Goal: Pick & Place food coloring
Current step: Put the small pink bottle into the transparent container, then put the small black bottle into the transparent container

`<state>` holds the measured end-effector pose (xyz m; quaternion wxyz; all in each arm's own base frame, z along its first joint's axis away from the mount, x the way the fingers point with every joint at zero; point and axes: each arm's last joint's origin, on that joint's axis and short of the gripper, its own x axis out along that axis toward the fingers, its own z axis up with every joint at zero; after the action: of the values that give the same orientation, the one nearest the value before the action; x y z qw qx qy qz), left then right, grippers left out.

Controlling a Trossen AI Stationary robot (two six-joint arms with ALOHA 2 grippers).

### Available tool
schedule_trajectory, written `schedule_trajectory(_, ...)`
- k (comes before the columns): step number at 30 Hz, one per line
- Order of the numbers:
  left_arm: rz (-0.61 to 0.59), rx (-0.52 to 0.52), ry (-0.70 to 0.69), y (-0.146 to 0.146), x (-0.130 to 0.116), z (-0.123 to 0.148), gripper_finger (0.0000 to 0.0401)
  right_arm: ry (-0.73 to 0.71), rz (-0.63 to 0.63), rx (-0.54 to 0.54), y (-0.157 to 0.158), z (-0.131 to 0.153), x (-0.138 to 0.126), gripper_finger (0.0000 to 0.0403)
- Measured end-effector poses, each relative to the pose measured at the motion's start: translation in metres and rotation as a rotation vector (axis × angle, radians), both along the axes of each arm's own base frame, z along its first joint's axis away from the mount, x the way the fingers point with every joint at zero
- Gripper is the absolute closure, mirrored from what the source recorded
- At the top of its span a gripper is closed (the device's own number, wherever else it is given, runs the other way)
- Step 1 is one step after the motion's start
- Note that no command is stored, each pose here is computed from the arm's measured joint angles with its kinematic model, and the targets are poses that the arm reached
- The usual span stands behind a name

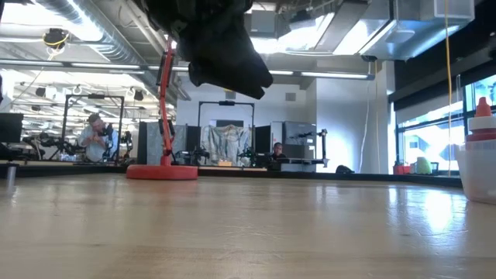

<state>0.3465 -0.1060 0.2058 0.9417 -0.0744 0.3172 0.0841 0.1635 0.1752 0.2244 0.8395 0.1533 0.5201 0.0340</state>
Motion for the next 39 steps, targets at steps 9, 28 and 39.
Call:
schedule_trajectory(9, -0.008, 0.015, 0.064, 0.001, -0.004, -0.005, 0.0235, 0.260, -0.282, -0.052, -0.005, -0.016, -0.036, 0.0320)
schedule_trajectory(28, 0.011, -0.070, 0.336, 0.004, -0.024, -0.021, 0.0199, 0.266, -0.309, 0.008, -0.008, -0.051, -0.044, 0.0279)
schedule_trajectory(39, 0.337, -0.065, 0.819, 0.036, -0.067, -0.034, 0.0161, 0.264, -0.308, 0.013, -0.007, -0.051, -0.044, 0.0255)
